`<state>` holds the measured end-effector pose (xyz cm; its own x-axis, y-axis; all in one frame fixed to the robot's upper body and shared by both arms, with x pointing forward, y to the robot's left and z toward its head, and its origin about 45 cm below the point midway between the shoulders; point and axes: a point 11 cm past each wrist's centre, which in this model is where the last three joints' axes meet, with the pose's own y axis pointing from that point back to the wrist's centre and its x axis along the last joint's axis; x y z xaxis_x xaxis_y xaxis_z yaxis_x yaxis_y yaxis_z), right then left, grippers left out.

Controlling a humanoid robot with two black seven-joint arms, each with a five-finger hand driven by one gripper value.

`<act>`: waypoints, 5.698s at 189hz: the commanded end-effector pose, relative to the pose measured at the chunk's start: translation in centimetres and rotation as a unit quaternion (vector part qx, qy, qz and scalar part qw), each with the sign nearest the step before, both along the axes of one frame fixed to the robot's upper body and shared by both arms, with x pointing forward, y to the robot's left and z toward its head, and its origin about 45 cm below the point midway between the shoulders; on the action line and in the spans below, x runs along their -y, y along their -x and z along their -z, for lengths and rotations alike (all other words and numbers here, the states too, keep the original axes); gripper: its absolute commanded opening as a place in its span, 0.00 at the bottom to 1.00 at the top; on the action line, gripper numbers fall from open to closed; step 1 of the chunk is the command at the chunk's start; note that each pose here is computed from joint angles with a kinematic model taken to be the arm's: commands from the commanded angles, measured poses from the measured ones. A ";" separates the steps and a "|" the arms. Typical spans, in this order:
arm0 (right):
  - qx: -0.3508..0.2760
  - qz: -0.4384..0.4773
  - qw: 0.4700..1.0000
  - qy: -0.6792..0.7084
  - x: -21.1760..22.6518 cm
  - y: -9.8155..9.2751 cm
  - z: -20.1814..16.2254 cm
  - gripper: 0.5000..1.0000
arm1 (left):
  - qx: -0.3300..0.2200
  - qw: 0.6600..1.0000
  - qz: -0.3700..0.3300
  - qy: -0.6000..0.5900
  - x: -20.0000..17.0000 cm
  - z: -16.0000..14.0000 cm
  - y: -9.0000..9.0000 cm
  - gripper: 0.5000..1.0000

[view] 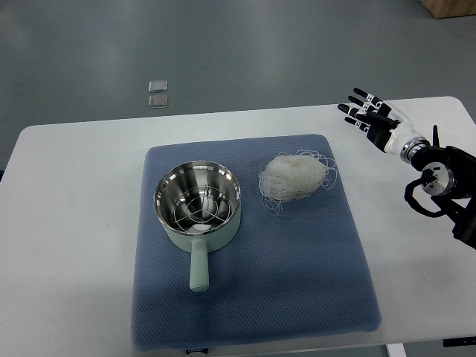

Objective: Put vermicelli into pot with right hand

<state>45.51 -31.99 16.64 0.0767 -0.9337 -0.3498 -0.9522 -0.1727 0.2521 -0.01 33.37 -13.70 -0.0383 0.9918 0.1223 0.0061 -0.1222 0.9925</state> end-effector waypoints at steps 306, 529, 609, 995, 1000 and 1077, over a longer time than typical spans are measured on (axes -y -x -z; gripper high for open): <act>0.156 -0.502 0.594 0.609 -12.2 2.2 -2.7 0.83 | 0.002 1.000 -0.001 -0.001 0.0 0.0 -0.3 1.00; 0.194 -0.416 0.584 0.669 -11.2 -1.1 -6.4 0.00 | 0.002 1.000 -0.001 -0.001 0.0 0.0 -0.3 1.00; 0.320 -0.410 0.564 0.641 -18.5 -1.0 -17.1 0.00 | 0.002 1.000 -0.001 -0.001 0.0 0.0 -0.3 1.00; 0.280 -0.365 0.753 0.470 -16.9 -0.4 -14.5 0.75 | 0.002 1.000 -0.001 -0.001 -0.1 0.0 -0.3 1.00; 0.270 -0.356 0.768 0.459 -16.3 -0.6 -14.1 0.75 | 0.002 1.000 -0.001 -0.002 -0.1 0.0 -0.3 1.00; 0.070 -0.059 0.977 0.194 -4.2 -2.4 -4.5 0.75 | 0.002 1.000 -0.001 -0.001 -0.1 0.0 -0.3 1.00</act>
<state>48.63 -26.12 24.03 0.3040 -0.9290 0.2110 -0.9501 -0.2793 0.1390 0.28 33.44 -13.68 -0.0401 0.9914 0.1247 0.0013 -0.1247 0.9922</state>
